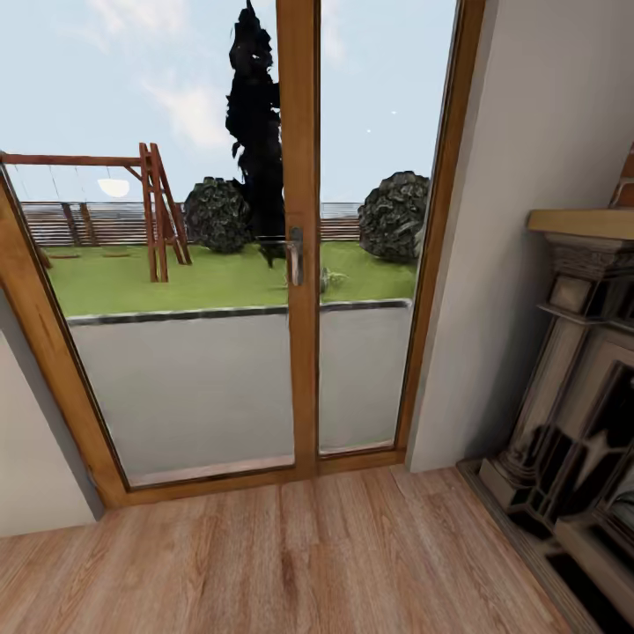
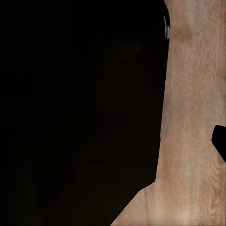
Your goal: Turn on the radio receiver that's on the table in the living room.
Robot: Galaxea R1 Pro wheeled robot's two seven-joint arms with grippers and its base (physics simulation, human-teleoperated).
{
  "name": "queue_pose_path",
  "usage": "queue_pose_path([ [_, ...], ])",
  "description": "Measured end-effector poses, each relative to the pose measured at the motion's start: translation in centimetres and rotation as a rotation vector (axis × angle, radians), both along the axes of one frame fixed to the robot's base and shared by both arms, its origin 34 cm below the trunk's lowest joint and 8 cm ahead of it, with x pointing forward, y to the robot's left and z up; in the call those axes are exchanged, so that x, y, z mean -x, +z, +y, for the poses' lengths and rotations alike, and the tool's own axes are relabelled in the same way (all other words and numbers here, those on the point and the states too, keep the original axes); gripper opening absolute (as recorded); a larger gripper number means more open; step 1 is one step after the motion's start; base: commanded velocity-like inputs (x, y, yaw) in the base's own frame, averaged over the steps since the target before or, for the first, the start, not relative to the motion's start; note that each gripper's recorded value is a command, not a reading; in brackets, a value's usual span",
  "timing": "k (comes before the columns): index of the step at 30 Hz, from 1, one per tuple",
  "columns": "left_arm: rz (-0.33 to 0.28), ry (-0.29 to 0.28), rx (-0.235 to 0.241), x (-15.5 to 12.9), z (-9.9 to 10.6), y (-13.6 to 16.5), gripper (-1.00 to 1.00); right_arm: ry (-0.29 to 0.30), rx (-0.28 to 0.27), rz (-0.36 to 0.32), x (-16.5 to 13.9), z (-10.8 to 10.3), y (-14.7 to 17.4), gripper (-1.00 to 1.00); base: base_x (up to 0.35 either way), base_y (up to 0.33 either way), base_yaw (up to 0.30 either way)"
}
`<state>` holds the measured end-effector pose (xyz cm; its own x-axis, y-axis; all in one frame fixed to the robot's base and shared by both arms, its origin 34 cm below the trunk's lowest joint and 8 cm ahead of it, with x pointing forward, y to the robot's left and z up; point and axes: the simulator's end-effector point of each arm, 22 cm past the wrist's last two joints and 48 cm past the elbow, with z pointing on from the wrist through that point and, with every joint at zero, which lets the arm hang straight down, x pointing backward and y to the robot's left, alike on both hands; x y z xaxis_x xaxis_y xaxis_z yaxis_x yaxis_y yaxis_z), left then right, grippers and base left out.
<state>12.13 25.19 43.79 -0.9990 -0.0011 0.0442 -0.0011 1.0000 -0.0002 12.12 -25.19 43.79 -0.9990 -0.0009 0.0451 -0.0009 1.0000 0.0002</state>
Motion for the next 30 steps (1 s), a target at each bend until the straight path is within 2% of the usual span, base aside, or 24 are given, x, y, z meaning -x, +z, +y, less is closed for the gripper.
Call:
queue_pose_path([
  [4,-0.009,0.012,0.007,0.4,-0.5,0.0,1.0,0.017,-0.005,-0.017,-1.5,0.3,-0.1,1.0,0.0,0.0,0.0],
  [12,-0.025,0.02,0.007,0.4,-0.5,0.0,1.0,0.011,0.005,-0.046,-1.8,-0.1,-0.1,1.0,0.0,0.0,-0.028],
  [30,-0.045,0.004,-0.003,-0.3,0.3,0.0,1.0,-0.002,0.01,-0.095,-3.0,-0.2,0.0,1.0,0.0,0.0,-0.24],
])
